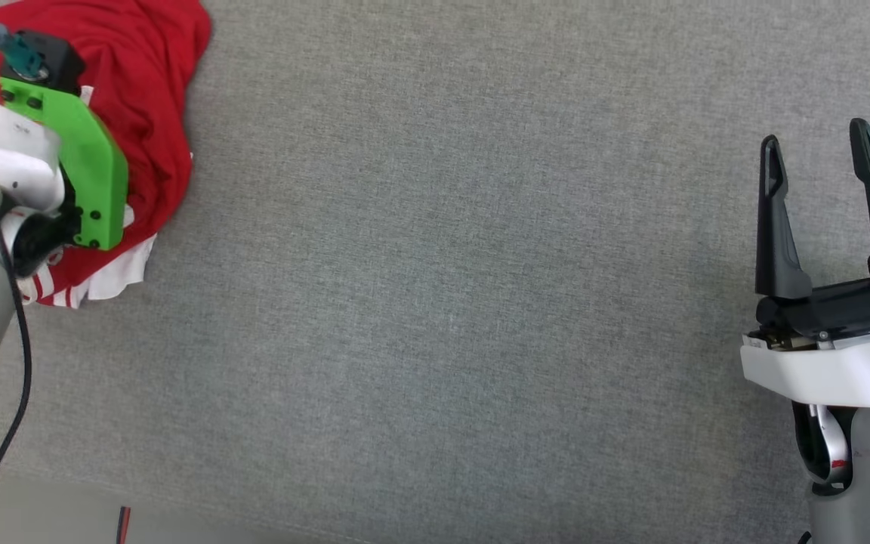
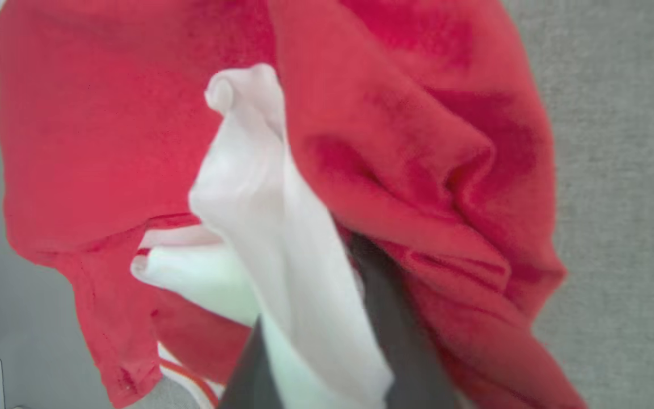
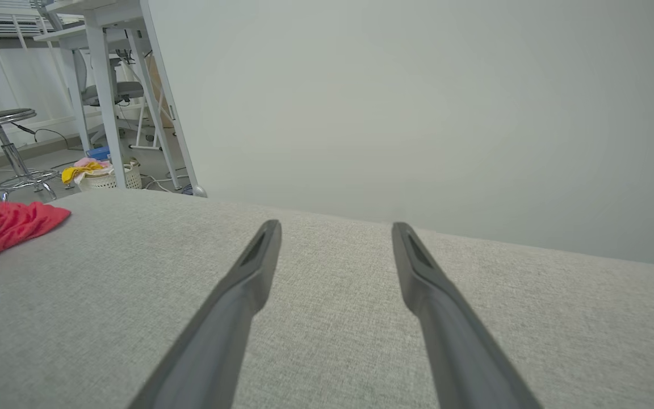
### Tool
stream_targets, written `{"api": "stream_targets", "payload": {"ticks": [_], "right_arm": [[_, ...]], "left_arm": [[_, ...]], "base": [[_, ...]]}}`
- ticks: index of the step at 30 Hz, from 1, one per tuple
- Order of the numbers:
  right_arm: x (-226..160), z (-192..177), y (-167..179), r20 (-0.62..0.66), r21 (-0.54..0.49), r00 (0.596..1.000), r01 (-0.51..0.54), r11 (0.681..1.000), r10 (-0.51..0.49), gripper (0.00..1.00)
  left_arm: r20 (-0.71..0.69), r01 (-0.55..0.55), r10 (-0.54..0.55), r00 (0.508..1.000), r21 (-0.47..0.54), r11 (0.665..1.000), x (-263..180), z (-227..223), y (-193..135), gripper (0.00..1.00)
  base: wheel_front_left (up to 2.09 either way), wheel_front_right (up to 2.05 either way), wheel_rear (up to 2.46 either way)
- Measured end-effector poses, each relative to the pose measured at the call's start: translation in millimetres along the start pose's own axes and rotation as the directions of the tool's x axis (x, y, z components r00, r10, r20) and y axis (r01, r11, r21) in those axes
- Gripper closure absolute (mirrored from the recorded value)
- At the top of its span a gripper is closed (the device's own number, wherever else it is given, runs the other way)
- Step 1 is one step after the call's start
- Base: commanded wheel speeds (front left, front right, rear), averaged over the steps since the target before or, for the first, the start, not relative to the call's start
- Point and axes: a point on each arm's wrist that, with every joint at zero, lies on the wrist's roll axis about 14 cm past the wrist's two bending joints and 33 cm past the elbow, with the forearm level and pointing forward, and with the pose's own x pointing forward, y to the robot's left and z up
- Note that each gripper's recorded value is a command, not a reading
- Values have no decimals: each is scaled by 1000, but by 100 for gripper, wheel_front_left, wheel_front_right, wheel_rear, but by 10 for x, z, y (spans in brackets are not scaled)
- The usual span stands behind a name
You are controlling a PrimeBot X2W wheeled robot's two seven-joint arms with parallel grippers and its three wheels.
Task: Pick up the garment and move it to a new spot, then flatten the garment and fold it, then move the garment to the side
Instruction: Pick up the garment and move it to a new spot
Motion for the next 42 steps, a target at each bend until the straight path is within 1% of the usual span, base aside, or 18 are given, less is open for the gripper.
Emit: {"api": "stream_targets", "payload": {"ticks": [5, 9, 12, 16, 18, 19, 21, 26, 29, 33, 37, 39, 40, 42], "right_arm": [[23, 185, 79, 40, 0, 999, -15, 1000, 15, 0], [18, 326, 114, 68, 2, 998, -18, 1000, 18, 0], [-18, 448, 129, 86, 3, 996, -15, 1000, 15, 0], [-74, 597, 101, 111, 18, 994, 0, 1000, -2, 0], [-105, 684, 62, 127, 25, 992, 13, 1000, -16, 0], [-120, 712, 44, 131, 27, 991, 19, 999, -23, 0], [-165, 776, -22, 141, 26, 989, 39, 999, -43, 0], [-301, 895, -216, 153, 13, 983, 98, 995, -99, 0], [-407, 963, -365, 159, 8, 977, 144, 990, -143, 0], [-539, 1028, -525, 162, -8, 968, 195, 981, -191, 0], [-688, 1084, -706, 162, -29, 956, 253, 967, -246, 0], [-753, 1100, -768, 159, -38, 951, 274, 961, -265, 0], [-778, 1105, -792, 158, -40, 949, 282, 958, -273, 0], [-838, 1112, -850, 154, -50, 944, 302, 952, -292, 0]], "left_arm": [[165, -39, 29, 986, 62, 997, -200, 229, 62, 100], [342, -100, 46, 939, 142, 985, -510, 664, 128, 100], [488, -150, 36, 872, 196, 969, -859, 1052, 124, 100], [613, -218, 12, 790, 263, 940, -1241, 1415, 62, 100], [666, -249, -16, 746, 301, 920, -1416, 1606, -35, 100], [681, -253, -31, 732, 313, 915, -1468, 1674, -86, 100], [713, -247, -85, 696, 349, 904, -1565, 1844, -292, 100], [733, -215, -244, 636, 471, 855, -1650, 2146, -968, 100], [720, -179, -352, 598, 548, 817, -1697, 2297, -1465, 100], [692, -141, -471, 547, 631, 762, -1756, 2431, -2038, 100], [619, -95, -605, 500, 734, 672, -1761, 2406, -2712, 100], [581, -74, -668, 465, 778, 624, -1784, 2372, -3033, 100], [562, -68, -689, 458, 795, 603, -1777, 2346, -3147, 100], [513, -46, -738, 438, 833, 551, -1740, 2252, -3420, 100]], "base": [[0, 0, 0], [0, 0, 0], [0, 0, 0], [0, 0, 0], [0, 0, 0], [0, 0, 0], [0, 0, 0], [0, 0, 0], [0, 0, 0], [0, 0, 0], [0, 0, 0], [0, 0, 0], [0, 0, 0], [0, 0, 0]]}}
